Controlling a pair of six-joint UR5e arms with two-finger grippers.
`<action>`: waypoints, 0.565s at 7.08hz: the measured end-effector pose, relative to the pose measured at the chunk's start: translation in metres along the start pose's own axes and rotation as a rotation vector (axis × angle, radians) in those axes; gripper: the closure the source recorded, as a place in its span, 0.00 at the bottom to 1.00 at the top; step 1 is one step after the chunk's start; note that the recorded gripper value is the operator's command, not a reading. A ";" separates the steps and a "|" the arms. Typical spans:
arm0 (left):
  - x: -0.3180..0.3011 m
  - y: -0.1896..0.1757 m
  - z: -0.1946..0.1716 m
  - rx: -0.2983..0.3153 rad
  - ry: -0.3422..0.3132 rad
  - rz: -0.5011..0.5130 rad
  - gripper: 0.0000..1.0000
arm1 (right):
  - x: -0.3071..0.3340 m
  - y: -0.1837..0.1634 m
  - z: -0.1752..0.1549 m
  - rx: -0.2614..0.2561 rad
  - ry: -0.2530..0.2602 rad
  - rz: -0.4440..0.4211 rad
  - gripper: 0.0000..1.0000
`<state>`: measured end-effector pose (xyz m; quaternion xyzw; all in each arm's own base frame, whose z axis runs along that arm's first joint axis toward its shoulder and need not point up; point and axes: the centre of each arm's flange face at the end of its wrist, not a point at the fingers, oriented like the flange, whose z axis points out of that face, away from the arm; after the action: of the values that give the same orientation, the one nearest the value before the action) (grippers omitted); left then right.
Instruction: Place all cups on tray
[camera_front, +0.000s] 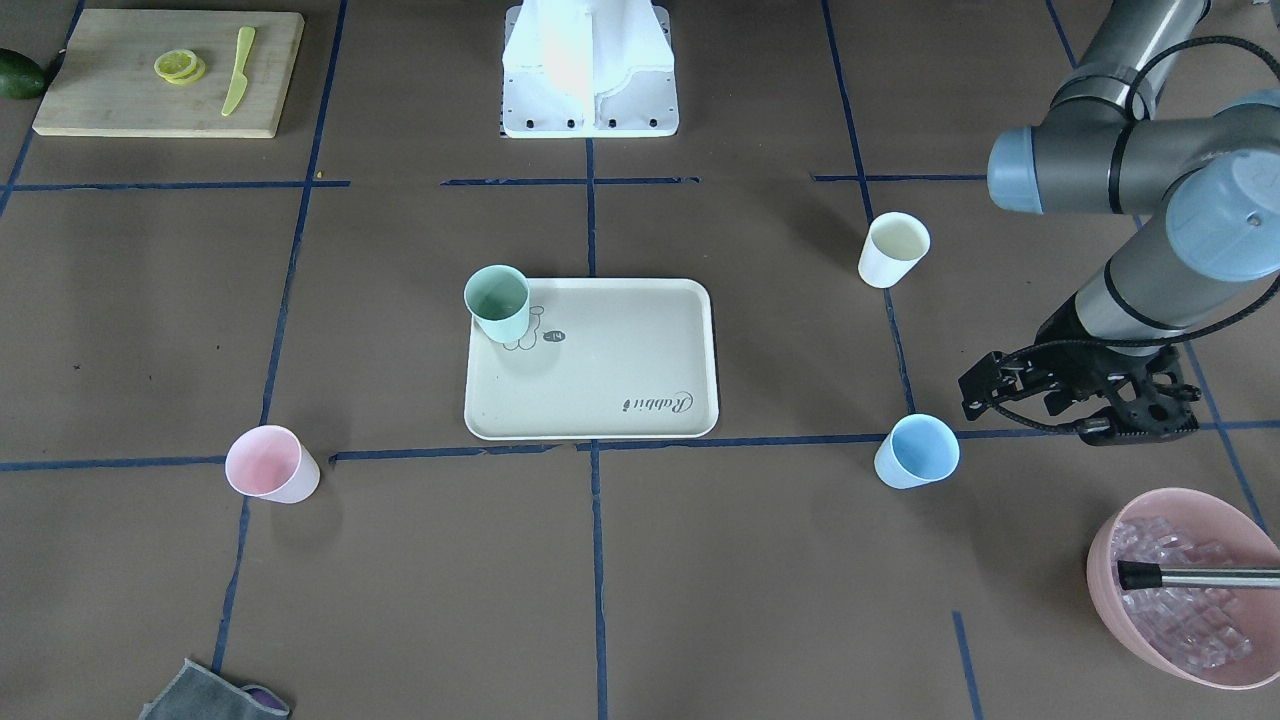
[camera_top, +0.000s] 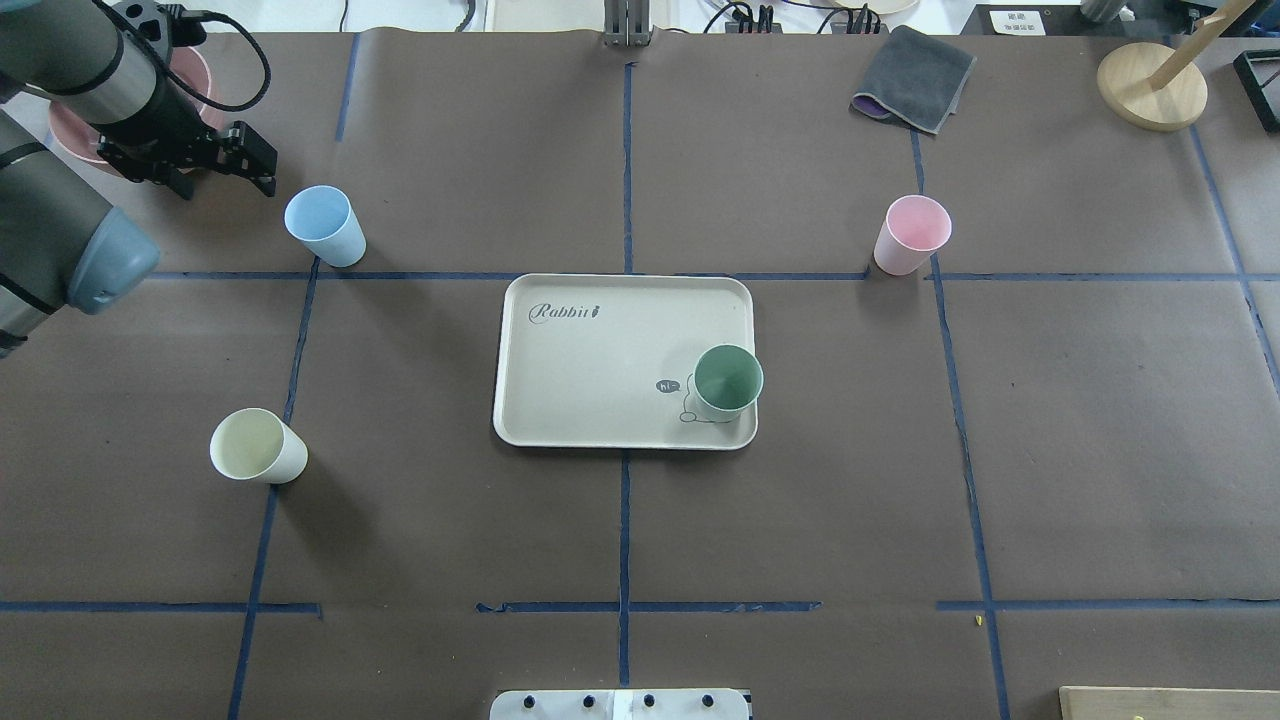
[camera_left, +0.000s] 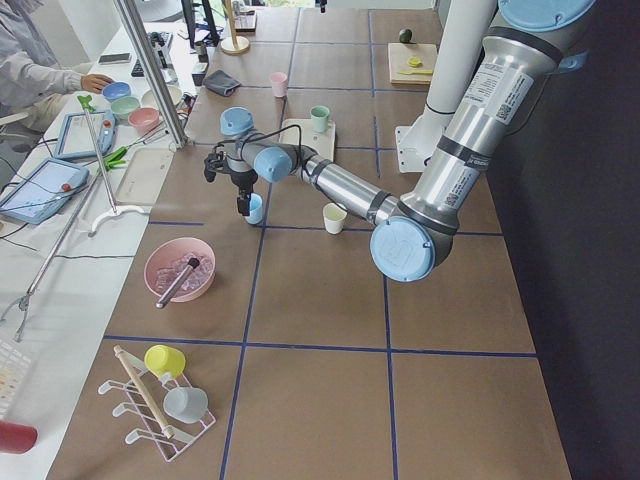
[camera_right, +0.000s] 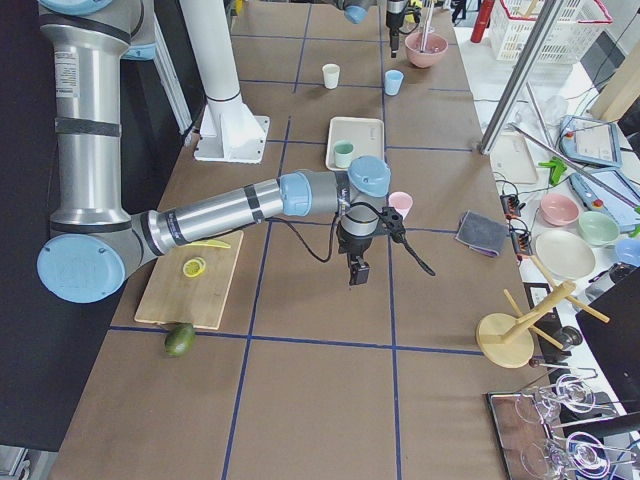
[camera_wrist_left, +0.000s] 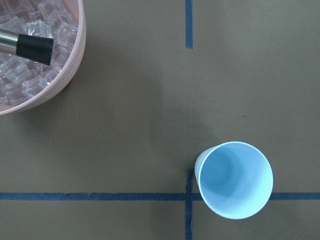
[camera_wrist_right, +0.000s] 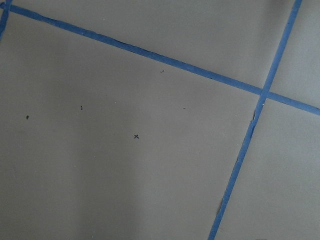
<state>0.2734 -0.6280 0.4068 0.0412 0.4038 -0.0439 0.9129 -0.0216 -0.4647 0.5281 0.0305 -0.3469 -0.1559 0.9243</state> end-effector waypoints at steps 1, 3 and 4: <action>-0.001 -0.005 0.019 0.004 0.007 -0.014 0.11 | 0.000 0.000 -0.001 0.001 0.000 0.005 0.00; 0.005 -0.005 0.043 -0.014 0.004 -0.025 0.21 | -0.001 0.000 -0.001 0.003 -0.001 0.010 0.00; 0.009 -0.002 0.052 -0.027 0.001 -0.026 0.39 | -0.001 0.000 -0.001 0.003 -0.001 0.015 0.00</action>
<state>0.3178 -0.6359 0.4347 0.0240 0.4052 -0.0502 0.9125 -0.0214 -0.4645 0.5267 0.0290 -0.3479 -0.1486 0.9252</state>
